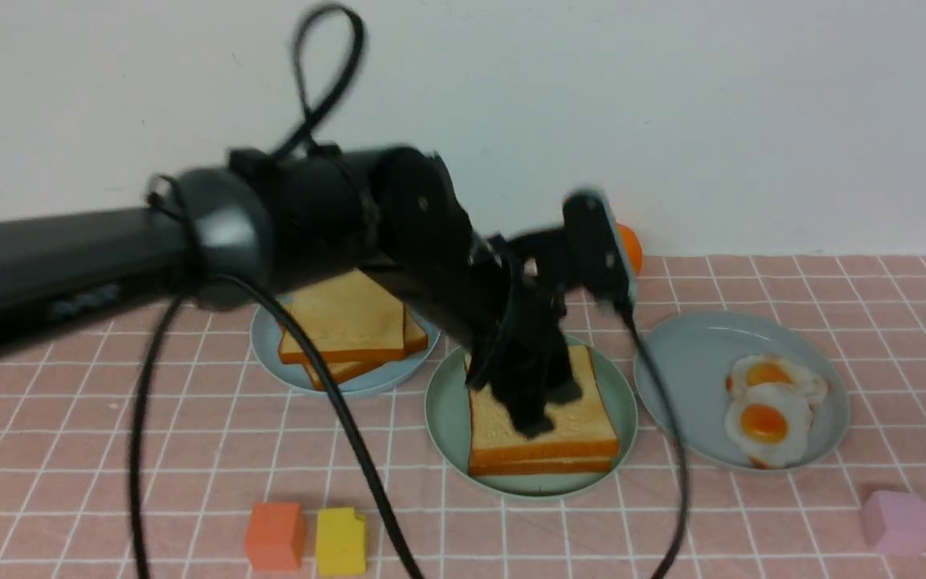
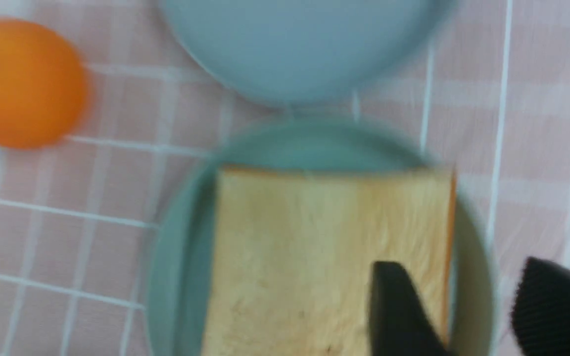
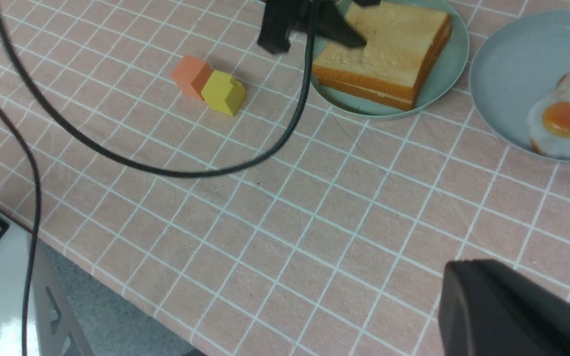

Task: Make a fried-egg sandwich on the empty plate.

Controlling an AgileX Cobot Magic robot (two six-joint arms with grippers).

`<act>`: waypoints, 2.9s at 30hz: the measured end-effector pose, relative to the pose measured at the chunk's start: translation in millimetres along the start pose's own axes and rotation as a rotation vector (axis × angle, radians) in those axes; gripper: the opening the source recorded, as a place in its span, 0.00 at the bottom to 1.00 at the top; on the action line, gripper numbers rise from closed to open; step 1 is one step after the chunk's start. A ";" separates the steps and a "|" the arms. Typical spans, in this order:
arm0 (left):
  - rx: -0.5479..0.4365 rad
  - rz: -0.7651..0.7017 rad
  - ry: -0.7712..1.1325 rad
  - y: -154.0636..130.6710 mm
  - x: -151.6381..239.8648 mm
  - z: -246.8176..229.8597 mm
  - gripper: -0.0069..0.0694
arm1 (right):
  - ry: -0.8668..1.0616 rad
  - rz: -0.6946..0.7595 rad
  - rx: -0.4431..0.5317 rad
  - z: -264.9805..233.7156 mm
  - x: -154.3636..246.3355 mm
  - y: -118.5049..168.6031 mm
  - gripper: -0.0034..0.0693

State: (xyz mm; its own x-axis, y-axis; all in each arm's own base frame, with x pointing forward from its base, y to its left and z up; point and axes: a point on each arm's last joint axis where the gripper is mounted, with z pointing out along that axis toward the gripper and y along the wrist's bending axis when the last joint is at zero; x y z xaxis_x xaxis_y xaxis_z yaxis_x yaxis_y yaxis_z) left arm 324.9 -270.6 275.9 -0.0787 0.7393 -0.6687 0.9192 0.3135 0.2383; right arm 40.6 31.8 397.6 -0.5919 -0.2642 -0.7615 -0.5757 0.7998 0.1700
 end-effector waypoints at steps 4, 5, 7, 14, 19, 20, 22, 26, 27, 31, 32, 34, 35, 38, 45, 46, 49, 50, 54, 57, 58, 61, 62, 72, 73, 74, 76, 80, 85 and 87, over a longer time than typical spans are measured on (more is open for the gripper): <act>-0.068 -0.145 -0.166 1.5 -28.0 -50.1 0.22 | -0.007 -0.005 0.015 0.0 -0.7 -1.4 0.06; -0.076 -0.170 -0.194 1.2 -32.2 -59.1 0.16 | -0.008 -0.006 0.016 0.0 -0.7 -1.4 0.06; -0.092 -0.246 -0.300 -2.1 -46.7 -95.3 0.11 | -0.007 -0.003 0.015 0.0 -0.6 -1.4 0.06; -0.118 -0.318 -0.499 -27.6 -52.8 -183.0 0.11 | 0.018 0.080 -0.035 -0.1 1.5 3.2 0.07; -0.181 -0.396 -0.603 -51.1 -22.9 -211.9 0.11 | 0.030 0.096 -0.057 -0.2 2.5 5.3 0.07; -0.200 -0.412 -0.626 -56.9 -14.1 -217.3 0.11 | 0.031 0.097 -0.059 -0.2 2.5 5.5 0.07; -0.223 -0.431 -0.657 -68.6 2.8 -226.2 0.11 | 0.032 0.100 -0.061 -0.2 2.6 5.7 0.06; -0.220 -0.465 -0.728 -107.3 48.2 -251.9 0.11 | 0.033 0.102 -0.064 -0.2 2.7 5.9 0.05; -0.218 -0.470 -0.752 -115.8 57.1 -258.6 0.11 | 0.033 0.102 -0.064 -0.2 2.7 5.9 0.05; -0.235 -0.457 -0.879 -155.2 102.0 -287.7 0.11 | 0.033 0.101 -0.062 -0.2 2.7 5.8 0.05; -0.238 -0.454 -0.891 -162.0 111.9 -288.2 0.11 | 0.033 0.101 -0.062 -0.2 2.7 5.8 0.05; -0.248 -0.460 -0.927 -174.6 131.7 -288.7 0.11 | 0.033 0.101 -0.062 -0.2 2.7 5.8 0.06; -0.251 -0.458 -0.935 -175.4 132.3 -290.4 0.11 | 0.033 0.101 -0.062 -0.2 2.7 5.8 0.06; -0.267 -0.518 -0.921 -182.9 158.3 -271.8 0.11 | 0.032 0.101 -0.062 -0.2 2.7 5.8 0.06; -0.214 -0.563 -0.832 -189.5 176.4 -244.0 0.11 | 0.032 0.101 -0.061 -0.2 2.6 5.7 0.06; -0.209 -0.563 -0.830 -189.9 176.5 -243.6 0.11 | 0.032 0.101 -0.061 -0.2 2.6 5.7 0.06; -0.177 -0.558 -0.804 -193.3 179.0 -238.4 0.11 | 0.033 0.097 -0.066 -0.4 2.8 5.9 0.07; -0.175 -0.558 -0.803 -193.4 179.2 -238.0 0.11 | 0.033 0.097 -0.066 -0.4 2.8 5.9 0.07; -0.155 -0.552 -0.793 -195.4 179.3 -236.8 0.11 | 0.027 0.114 -0.046 -0.4 2.8 4.5 0.07; -0.149 -0.550 -0.791 -195.9 179.3 -236.6 0.11 | 0.023 0.207 0.066 6.1 6.5 -2.8 0.07; -0.148 -0.550 -0.790 -196.0 179.3 -236.6 0.11 | 0.018 0.247 0.118 8.2 7.7 -6.6 0.07; -0.147 -0.550 -0.790 -196.1 179.3 -236.5 0.11 | -0.009 0.332 0.236 8.5 10.8 -15.7 0.07; -0.146 -0.549 -0.789 -196.2 179.3 -236.5 0.11 | -0.035 0.378 0.318 7.7 16.3 -21.9 0.07; -0.144 -0.549 -0.788 -196.4 179.3 -236.4 0.11 | -0.452 0.086 0.566 72.7 91.2 -50.2 0.04; -0.144 -0.549 -0.788 -196.4 179.3 -236.4 0.11 | -0.456 0.082 0.565 75.0 93.6 -50.8 0.04; -0.144 -0.549 -0.788 -196.4 179.3 -236.4 0.11 | -0.475 0.081 0.576 85.9 106.0 -54.6 0.04; -0.144 -0.549 -0.788 -196.4 179.3 -236.4 0.11 | -0.499 0.089 0.580 107.5 132.4 -60.8 0.04; -0.144 -0.549 -0.788 -196.4 179.3 -236.4 0.11 | -0.512 0.094 0.584 126.6 159.5 -65.2 0.04; -0.140 -0.547 -0.789 -197.0 179.5 -236.3 0.11 | -0.475 0.136 0.574 132.4 168.6 -65.9 0.04; -0.137 -0.546 -0.789 -197.4 179.6 -236.6 0.11 | -0.432 0.159 0.567 134.4 172.3 -65.7 0.04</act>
State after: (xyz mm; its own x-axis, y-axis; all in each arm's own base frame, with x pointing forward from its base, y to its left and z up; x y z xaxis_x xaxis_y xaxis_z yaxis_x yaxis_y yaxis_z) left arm 38.0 -58.7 275.4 -0.1535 -0.1258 -0.9801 0.7760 0.5988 -0.1983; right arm 52.2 6.2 171.2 -0.3007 0.0210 -0.9535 -0.0514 0.9979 0.0382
